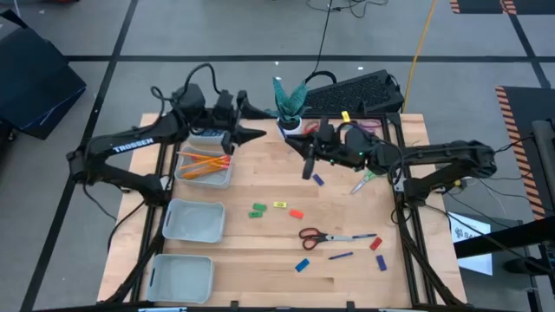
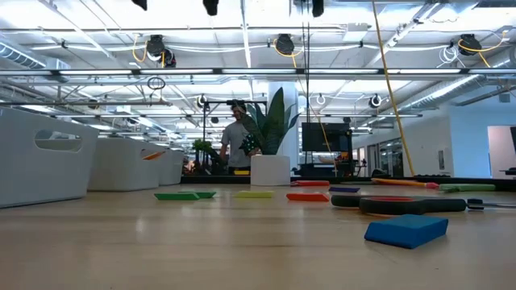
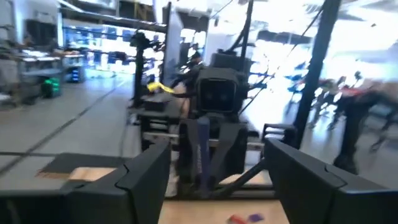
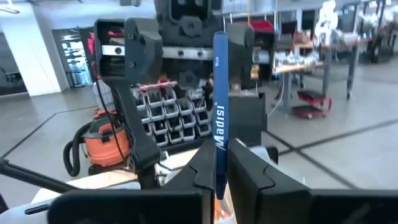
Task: Sort crayons/erasers/pens/pencils in bins
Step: Put the blue crayon into the top gray bin
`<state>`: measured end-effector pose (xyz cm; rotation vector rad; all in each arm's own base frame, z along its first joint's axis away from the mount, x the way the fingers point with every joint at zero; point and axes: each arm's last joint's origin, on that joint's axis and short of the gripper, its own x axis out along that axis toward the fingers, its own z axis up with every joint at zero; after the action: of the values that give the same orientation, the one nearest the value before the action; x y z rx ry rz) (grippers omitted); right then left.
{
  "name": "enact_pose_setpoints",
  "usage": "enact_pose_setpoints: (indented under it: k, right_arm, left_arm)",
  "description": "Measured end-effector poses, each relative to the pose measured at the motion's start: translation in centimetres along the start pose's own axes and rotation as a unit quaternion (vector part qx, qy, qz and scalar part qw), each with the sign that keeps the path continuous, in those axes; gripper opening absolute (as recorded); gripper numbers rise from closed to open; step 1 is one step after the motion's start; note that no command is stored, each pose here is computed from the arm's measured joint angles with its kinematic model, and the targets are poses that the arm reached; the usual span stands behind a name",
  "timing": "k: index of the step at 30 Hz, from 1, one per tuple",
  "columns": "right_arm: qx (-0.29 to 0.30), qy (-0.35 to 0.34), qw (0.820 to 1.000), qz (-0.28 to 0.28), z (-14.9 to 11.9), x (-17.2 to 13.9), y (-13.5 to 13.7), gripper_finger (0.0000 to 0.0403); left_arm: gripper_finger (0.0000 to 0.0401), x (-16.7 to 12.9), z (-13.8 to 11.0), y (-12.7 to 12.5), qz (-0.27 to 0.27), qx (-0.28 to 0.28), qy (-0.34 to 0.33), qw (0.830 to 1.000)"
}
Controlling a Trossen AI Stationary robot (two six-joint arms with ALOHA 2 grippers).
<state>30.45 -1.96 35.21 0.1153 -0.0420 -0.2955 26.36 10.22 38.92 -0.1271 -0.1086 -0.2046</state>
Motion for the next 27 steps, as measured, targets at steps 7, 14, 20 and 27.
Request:
enact_pose_setpoints:
  k: [7,14,20,27]
  right_arm:
    - [-0.014,-0.049,0.999,0.012,2.1,-0.1,0.7,0.0016]
    - [-0.02,-0.064,0.997,0.036,2.4,-0.2,1.0,0.0016]
    - [-0.024,-0.092,0.993,0.073,2.8,-0.6,1.9,0.0016]
    - [-0.015,-0.085,0.995,0.046,2.7,-0.5,1.9,0.0016]
  left_arm:
    - [0.0248,1.4,1.0,-2.8,-0.057,-0.006,-0.063,0.996]
    - [0.0248,2.4,0.6,-4.6,-0.05,0.019,-0.07,0.996]
    - [0.0248,2.6,0.2,-4.1,0.063,0.005,-0.071,0.995]
    - [0.0248,3.9,-0.7,-3.3,0.007,-0.011,-0.083,0.996]
